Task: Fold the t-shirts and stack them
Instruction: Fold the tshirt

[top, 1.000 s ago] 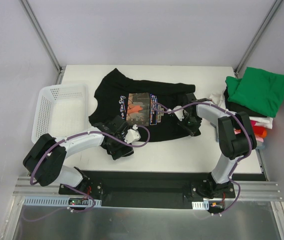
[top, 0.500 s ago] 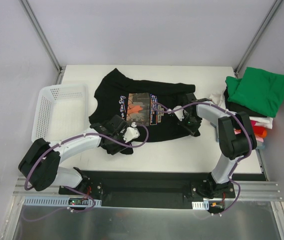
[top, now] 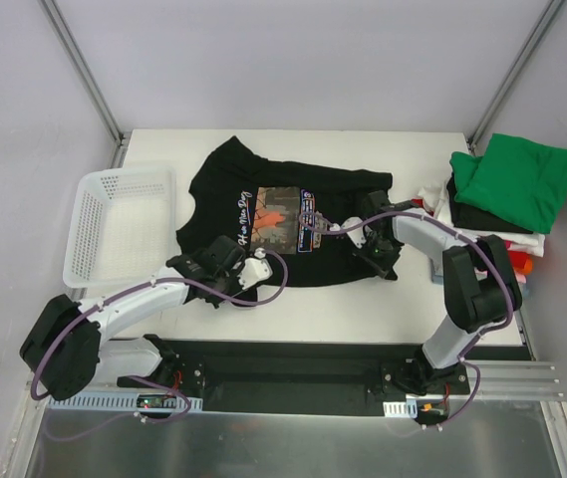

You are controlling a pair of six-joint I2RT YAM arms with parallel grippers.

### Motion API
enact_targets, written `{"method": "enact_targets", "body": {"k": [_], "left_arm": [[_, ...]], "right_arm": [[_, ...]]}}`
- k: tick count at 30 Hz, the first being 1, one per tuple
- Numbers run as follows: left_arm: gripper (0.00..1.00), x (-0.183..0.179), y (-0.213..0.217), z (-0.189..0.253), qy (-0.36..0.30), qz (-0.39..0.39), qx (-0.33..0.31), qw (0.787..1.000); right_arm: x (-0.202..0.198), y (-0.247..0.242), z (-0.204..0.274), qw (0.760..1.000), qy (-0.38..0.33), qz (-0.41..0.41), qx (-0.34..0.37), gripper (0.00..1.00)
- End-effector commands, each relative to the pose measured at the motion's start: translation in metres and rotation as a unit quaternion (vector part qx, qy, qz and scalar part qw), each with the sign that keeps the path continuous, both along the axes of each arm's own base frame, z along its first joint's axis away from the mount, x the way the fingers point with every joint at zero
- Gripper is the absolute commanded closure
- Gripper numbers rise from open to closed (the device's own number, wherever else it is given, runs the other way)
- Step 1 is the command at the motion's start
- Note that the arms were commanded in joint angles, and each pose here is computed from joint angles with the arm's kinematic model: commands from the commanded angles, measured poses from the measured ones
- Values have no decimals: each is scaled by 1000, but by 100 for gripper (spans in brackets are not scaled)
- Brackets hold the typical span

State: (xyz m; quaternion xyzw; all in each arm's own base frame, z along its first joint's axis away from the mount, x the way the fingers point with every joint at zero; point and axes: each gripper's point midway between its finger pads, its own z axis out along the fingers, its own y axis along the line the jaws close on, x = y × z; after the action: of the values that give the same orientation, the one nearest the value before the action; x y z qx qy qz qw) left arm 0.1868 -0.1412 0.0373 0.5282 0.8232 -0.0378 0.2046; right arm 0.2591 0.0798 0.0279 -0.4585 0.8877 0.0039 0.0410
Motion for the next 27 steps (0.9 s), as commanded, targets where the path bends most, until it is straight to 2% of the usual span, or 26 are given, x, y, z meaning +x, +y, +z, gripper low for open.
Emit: {"method": "enact_targets", "body": {"k": [1, 17, 27], "left_arm": [[100, -7, 5, 0, -3, -5, -2, 1000], [100, -31, 6, 24, -41, -50, -71, 995], [100, -40, 20, 24, -48, -60, -57, 995]], "right_arm": [[-18, 0, 12, 1000, 9, -5, 7, 99], [-53, 3, 29, 1000, 26, 17, 3, 99], [-81, -7, 34, 999, 37, 25, -6, 99]]}}
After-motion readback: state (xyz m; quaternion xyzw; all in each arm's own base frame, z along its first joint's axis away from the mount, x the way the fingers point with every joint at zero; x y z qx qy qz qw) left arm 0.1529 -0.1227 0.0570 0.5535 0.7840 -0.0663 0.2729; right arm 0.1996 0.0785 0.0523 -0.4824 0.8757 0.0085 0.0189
